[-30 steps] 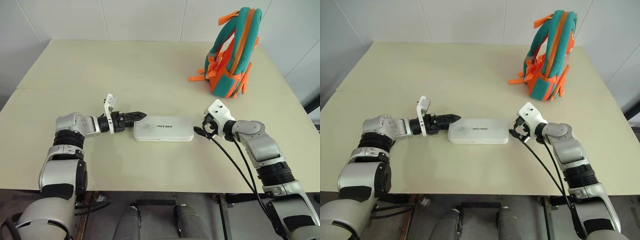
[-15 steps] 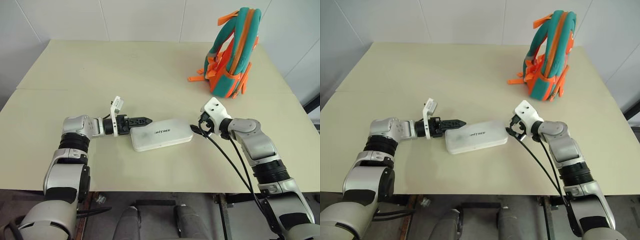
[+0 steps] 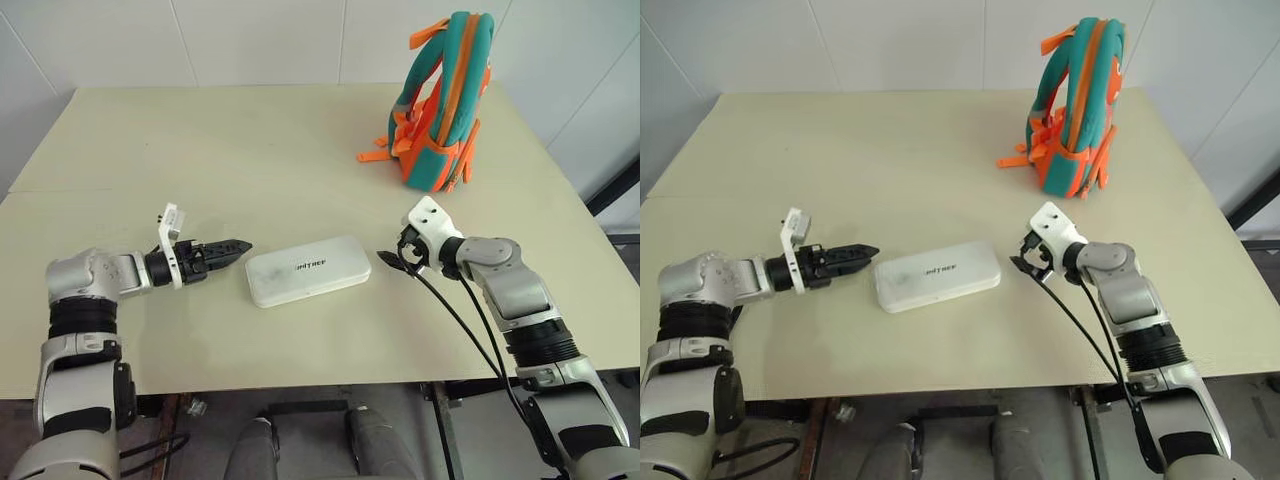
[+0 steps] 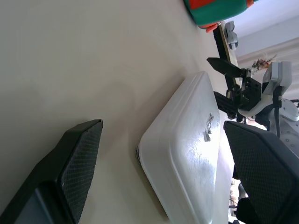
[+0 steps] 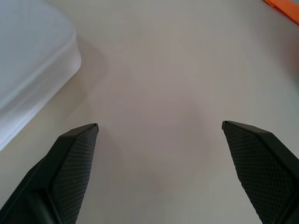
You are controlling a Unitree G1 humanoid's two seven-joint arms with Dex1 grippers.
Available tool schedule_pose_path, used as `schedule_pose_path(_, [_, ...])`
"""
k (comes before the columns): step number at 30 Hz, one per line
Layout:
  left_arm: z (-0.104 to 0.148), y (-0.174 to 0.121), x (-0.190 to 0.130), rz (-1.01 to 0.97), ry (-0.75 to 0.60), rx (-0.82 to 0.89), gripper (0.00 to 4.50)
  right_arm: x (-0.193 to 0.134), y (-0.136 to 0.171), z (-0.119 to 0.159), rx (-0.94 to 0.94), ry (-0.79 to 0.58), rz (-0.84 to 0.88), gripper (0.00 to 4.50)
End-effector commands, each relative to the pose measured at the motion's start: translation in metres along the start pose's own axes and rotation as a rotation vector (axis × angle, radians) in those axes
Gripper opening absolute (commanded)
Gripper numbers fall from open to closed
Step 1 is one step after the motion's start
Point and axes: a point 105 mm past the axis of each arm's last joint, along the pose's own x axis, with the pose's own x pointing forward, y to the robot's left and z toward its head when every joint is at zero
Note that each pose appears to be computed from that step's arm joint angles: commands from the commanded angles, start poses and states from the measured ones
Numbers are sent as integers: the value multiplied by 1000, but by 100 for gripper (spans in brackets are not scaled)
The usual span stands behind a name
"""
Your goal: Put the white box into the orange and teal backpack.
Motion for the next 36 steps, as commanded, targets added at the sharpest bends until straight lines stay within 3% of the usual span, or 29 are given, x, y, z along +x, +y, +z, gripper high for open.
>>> schedule_pose_path(1, [-22,3,-4,29,42,-93,445,2,-1,16,-33,-47,9,448])
schedule_pose_path(11, [-54,-12,5,2,72,-187,445,5,1,17,-38,-55,24,448])
schedule_pose_path(35, [-64,-24,51,-88,36,-245,445,6,11,21,-36,-69,61,448])
schedule_pose_path(36, [-64,-25,51,-90,35,-238,428,6,10,21,-36,-68,59,450])
